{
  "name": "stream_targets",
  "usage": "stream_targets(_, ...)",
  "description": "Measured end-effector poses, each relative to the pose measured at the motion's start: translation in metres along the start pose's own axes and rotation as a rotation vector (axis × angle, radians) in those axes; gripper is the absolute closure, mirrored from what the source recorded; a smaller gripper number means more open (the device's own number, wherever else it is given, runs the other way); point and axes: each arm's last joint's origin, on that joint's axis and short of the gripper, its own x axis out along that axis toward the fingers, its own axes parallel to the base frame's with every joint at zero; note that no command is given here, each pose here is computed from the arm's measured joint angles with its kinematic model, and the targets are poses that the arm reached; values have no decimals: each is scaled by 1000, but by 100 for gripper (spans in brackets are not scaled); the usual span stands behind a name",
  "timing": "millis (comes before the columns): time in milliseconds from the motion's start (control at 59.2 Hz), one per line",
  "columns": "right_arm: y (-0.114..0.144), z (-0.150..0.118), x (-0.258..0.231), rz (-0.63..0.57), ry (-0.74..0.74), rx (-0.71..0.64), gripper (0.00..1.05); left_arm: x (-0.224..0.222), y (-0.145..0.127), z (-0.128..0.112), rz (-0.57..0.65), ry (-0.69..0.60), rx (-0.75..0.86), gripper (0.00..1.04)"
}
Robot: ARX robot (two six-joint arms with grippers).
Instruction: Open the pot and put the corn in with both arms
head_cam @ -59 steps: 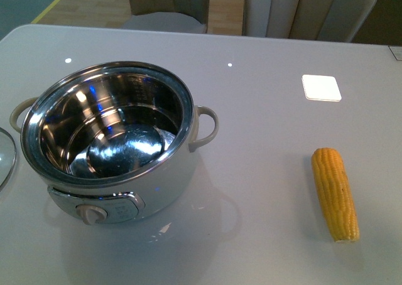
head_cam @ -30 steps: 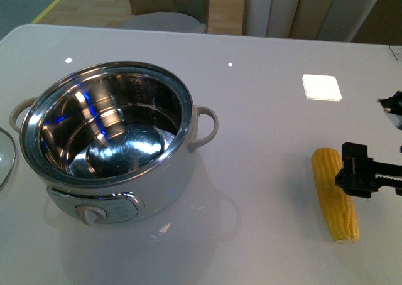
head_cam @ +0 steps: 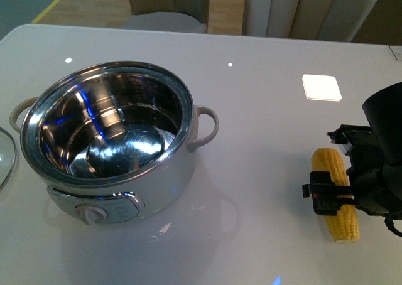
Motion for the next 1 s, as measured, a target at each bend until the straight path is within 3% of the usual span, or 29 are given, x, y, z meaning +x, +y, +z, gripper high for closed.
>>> stream_targets(135,1,1,3,2,3,-5,66,0,0,0,0,0,0,7)
stream_targets(287,2,3,0,15,-16,-2,76,0,0,0,0,0,0,7)
stream_targets(659,14,22,-75,220,-220,14,82,0,0,0,0,0,0,7)
stream_targets(913,55,39,-135,429,-321,18,82,0,0,0,0,0,0,7)
stream_targets(997,80,50,-153,524,-341,48,82,0,0,0,0,0,0,7)
